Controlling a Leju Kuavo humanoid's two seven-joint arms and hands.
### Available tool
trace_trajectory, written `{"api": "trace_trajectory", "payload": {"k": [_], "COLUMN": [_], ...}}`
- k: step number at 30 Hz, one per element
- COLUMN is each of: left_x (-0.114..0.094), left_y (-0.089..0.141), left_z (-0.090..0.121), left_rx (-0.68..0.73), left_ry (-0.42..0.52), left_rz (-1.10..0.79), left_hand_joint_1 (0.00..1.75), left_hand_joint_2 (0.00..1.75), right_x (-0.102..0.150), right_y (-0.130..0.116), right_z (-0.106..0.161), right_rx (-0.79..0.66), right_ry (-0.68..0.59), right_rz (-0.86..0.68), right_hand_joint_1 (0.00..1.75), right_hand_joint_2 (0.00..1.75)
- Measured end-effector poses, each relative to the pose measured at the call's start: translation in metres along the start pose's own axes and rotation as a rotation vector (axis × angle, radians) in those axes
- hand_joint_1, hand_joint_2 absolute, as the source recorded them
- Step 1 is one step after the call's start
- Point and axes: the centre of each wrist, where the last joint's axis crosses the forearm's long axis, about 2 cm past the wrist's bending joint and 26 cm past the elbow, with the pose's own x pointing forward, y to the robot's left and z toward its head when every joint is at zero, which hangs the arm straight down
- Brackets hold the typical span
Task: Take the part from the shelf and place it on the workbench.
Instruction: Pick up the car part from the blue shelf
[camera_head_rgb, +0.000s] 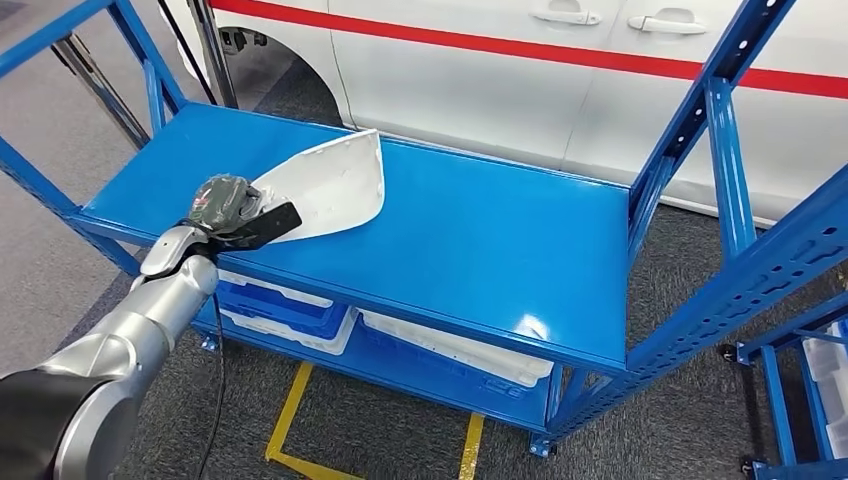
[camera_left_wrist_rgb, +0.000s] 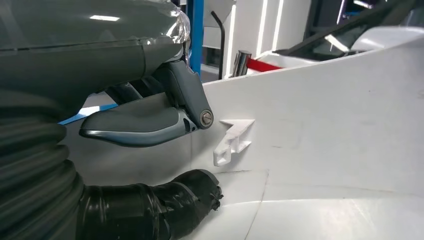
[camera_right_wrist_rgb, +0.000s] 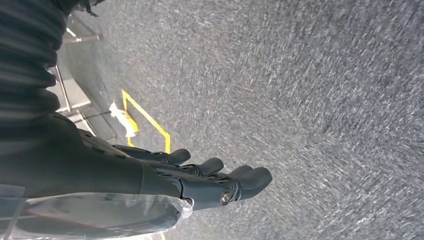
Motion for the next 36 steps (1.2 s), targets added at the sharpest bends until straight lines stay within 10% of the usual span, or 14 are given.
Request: {"api": "trace_trajectory", "payload": {"k": [16, 25, 36], "left_x": [0.042, 0.102, 0.122], "left_y": [0.036, 0.043, 0.044], "left_z": [-0.025, -0.033, -0.027], "left_rx": [0.417, 0.498, 0.54], "left_ry": [-0.113, -0.225, -0.276], "left_rz": [0.236, 0.37, 0.427], "left_hand_joint_1": [1.75, 1.75, 1.75], "left_hand_joint_2": [1.75, 1.75, 1.75], "right_x": [0.005, 0.005, 0.007], "right_y": [0.007, 0.009, 0.011], "right_z": [0.005, 0.006, 0.007], "right_rx": [0.014, 0.017, 0.016], "right_ry": [-0.01, -0.003, 0.007], "right_rz": [0.018, 0.011, -0.005], "right_hand_joint_1": [0.0, 0.0, 0.0], "right_hand_joint_2": [1.75, 1.75, 1.75]}}
